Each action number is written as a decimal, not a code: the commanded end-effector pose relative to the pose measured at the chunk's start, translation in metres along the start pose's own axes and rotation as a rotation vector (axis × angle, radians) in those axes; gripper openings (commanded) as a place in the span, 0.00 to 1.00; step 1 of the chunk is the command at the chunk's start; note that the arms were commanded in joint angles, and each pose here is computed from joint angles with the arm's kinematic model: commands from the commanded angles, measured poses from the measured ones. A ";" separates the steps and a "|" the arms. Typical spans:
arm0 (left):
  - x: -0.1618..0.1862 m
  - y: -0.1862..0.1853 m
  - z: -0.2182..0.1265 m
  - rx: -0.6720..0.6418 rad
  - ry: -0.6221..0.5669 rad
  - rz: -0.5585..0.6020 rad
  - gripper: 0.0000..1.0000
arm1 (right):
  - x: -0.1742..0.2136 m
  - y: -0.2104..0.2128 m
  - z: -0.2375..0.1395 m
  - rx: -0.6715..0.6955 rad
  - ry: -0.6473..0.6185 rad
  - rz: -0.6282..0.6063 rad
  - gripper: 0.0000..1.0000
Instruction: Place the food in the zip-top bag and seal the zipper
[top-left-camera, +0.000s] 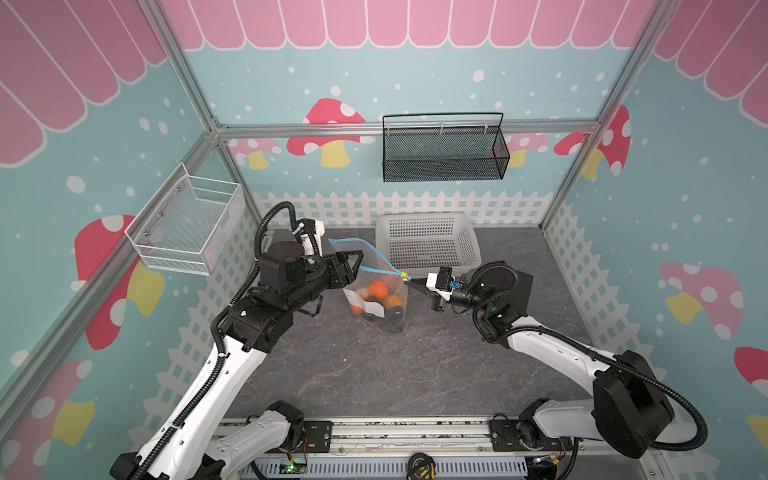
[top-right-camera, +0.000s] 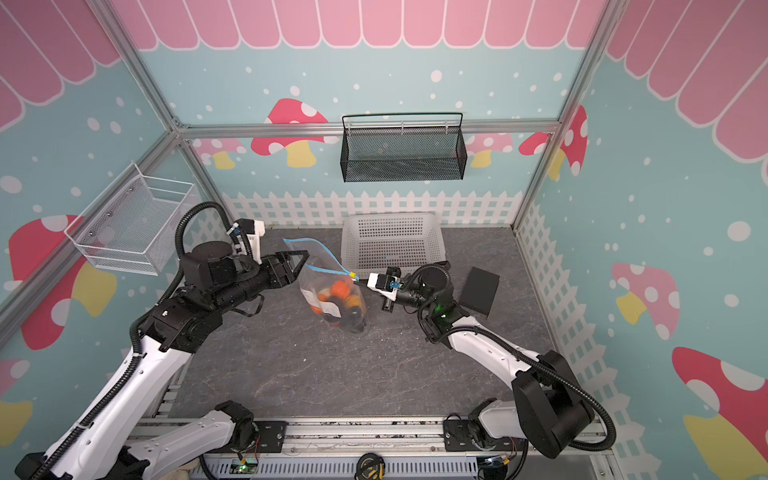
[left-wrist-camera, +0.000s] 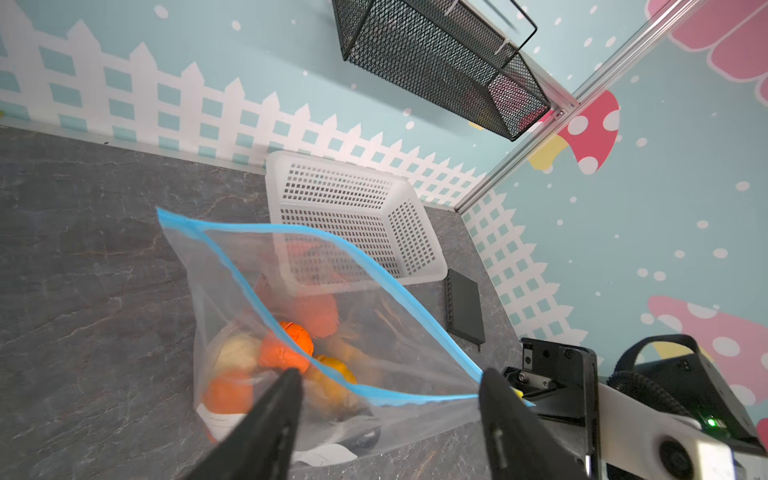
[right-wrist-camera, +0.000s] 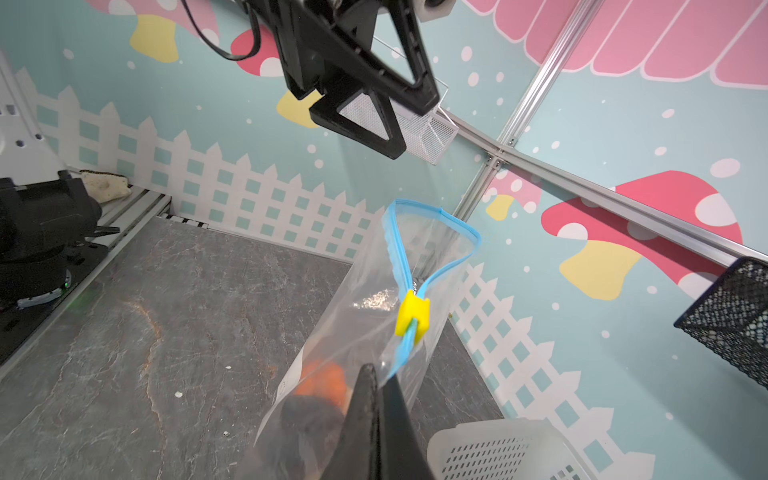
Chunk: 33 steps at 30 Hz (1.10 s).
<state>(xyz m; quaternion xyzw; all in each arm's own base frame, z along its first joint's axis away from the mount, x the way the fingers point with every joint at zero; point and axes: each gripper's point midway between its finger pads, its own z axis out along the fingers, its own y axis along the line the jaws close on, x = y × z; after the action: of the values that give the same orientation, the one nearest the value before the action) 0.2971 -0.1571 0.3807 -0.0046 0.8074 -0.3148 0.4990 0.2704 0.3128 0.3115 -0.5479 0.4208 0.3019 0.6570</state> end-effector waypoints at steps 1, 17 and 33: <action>-0.004 -0.010 -0.007 0.036 0.006 0.112 0.78 | -0.010 0.008 0.000 -0.105 -0.030 -0.091 0.00; 0.036 -0.093 0.024 0.451 0.253 0.459 0.75 | -0.008 -0.002 -0.012 -0.334 -0.061 -0.061 0.00; 0.066 -0.128 0.056 0.631 0.414 0.580 0.74 | -0.006 -0.010 -0.029 -0.399 -0.113 -0.020 0.00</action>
<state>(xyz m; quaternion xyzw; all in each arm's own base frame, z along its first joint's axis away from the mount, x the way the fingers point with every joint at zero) 0.2775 -0.3039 0.3698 0.4033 0.7420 -0.3850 0.3723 0.2766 0.2866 0.3133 -0.6428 0.3451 0.3952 0.5581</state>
